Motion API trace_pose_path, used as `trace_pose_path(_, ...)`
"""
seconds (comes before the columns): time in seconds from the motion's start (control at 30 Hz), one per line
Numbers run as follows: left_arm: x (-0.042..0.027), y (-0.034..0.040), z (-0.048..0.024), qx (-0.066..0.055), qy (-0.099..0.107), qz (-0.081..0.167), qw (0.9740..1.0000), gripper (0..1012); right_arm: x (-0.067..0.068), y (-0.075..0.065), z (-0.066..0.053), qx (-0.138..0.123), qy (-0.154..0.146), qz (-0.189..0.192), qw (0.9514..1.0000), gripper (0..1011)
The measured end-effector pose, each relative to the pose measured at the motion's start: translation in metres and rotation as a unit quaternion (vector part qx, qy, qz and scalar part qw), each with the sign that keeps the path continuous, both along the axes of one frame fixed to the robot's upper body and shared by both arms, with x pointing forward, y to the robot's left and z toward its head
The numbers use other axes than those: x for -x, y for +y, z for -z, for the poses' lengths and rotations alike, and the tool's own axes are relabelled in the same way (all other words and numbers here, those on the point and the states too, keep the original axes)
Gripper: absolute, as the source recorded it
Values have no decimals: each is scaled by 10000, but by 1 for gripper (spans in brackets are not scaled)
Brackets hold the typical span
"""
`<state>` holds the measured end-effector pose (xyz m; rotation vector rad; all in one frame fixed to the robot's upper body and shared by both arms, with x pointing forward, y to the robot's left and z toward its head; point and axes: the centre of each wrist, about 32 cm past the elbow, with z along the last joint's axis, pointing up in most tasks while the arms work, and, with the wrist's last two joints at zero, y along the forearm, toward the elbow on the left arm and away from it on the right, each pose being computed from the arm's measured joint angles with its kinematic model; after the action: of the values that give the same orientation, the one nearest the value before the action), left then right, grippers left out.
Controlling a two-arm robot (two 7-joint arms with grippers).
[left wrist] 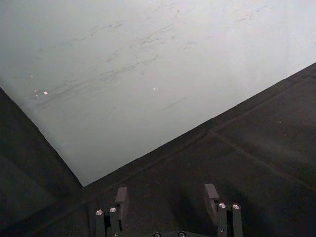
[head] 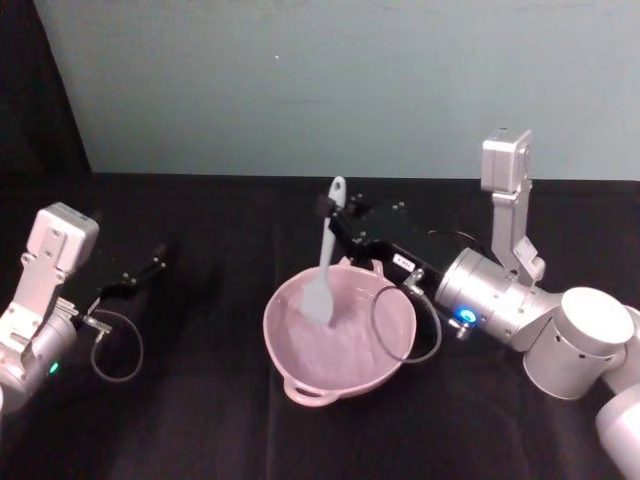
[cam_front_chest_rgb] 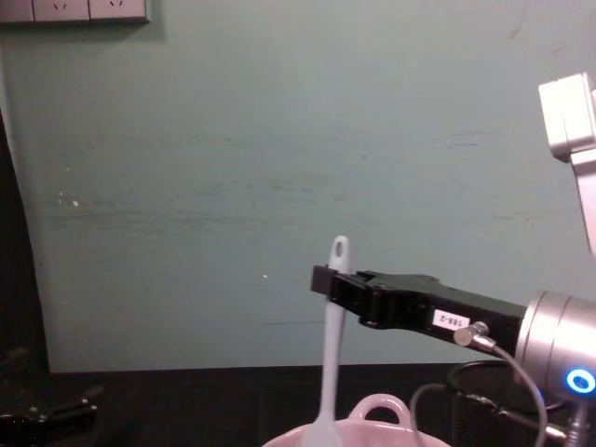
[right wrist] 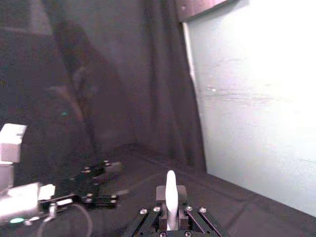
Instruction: Use the one hand to pick up the spoon and stir the clear water in the bowl.
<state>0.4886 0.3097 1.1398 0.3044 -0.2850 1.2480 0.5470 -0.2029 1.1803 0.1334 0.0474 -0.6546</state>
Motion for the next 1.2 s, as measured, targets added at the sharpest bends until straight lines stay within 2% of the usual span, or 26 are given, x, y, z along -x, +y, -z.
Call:
trace_pose_path(0.27, 0, 0, 0, 0, 0, 0, 10000, 1005, -5, -183, -43, 206, -126, 323, 9992, 121)
trace_pose_path(0.4, 0, 0, 0, 0, 0, 0, 10000, 1005, 53, -261, -84, 367, -247, 410, 9982, 121)
trace_pose_path(0.53, 0, 0, 0, 0, 1, 0, 10000, 1005, 129, -266, -126, 549, -357, 360, 9972, 121)
trace_pose_path(0.73, 0, 0, 0, 0, 0, 0, 10000, 1005, 241, -185, -176, 766, -465, 136, 9959, 121)
trace_pose_path(0.9, 0, 0, 0, 0, 0, 0, 10000, 1005, 318, -7, -203, 779, -502, -193, 9955, 121)
trace_pose_path(1.03, 0, 0, 0, 0, 0, 0, 10000, 1005, 291, 101, -210, 672, -461, -330, 9961, 121)
trace_pose_path(1.2, 0, 0, 0, 0, 0, 0, 10000, 1005, 205, 162, -170, 489, -301, -324, 9978, 121)
